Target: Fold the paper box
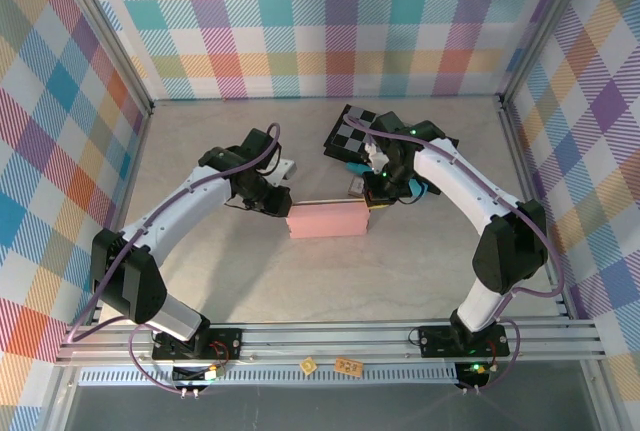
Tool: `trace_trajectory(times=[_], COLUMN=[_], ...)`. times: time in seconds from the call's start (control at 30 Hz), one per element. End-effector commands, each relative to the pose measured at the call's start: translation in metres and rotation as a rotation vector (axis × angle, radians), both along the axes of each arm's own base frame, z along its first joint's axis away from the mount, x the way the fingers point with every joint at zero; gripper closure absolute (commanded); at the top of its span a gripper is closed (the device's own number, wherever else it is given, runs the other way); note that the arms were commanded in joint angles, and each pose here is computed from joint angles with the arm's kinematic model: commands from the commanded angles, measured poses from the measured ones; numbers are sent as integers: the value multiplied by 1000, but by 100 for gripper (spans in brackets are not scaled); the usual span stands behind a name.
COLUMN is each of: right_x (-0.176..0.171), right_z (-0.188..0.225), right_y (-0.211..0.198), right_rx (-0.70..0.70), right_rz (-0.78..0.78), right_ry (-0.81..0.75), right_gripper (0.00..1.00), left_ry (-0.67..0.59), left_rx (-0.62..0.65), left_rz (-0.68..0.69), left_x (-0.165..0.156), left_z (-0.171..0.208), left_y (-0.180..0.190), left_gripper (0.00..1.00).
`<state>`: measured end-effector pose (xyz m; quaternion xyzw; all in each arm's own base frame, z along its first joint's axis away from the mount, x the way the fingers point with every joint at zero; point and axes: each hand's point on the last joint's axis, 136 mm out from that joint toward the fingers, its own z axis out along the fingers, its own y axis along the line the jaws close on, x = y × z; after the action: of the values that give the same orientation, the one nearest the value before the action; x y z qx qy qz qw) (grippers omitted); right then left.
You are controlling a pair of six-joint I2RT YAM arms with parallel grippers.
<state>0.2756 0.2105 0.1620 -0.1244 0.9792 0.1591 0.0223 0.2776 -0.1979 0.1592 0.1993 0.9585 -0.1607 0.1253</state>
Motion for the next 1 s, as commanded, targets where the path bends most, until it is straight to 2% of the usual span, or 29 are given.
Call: trace_trajectory(times=[0.0, 0.3, 0.7, 0.97], right_x=[-5, -6, -2, -2], right_z=[1, 1, 3, 3], right_y=[0, -1, 0, 0], right_rx=[14, 15, 11, 1], right_rz=[-12, -12, -14, -2], right_ry=[19, 20, 5, -4], right_gripper=[100, 100, 100, 100], left_ry=[-20, 7, 179, 240], left_rx=[-6, -18, -40, -85], left_rz=[-5, 10, 72, 112], left_x=[4, 2, -12, -14], left_z=[9, 13, 13, 23], left_y=[-5, -8, -16, -24], left_gripper=[87, 100, 100, 100])
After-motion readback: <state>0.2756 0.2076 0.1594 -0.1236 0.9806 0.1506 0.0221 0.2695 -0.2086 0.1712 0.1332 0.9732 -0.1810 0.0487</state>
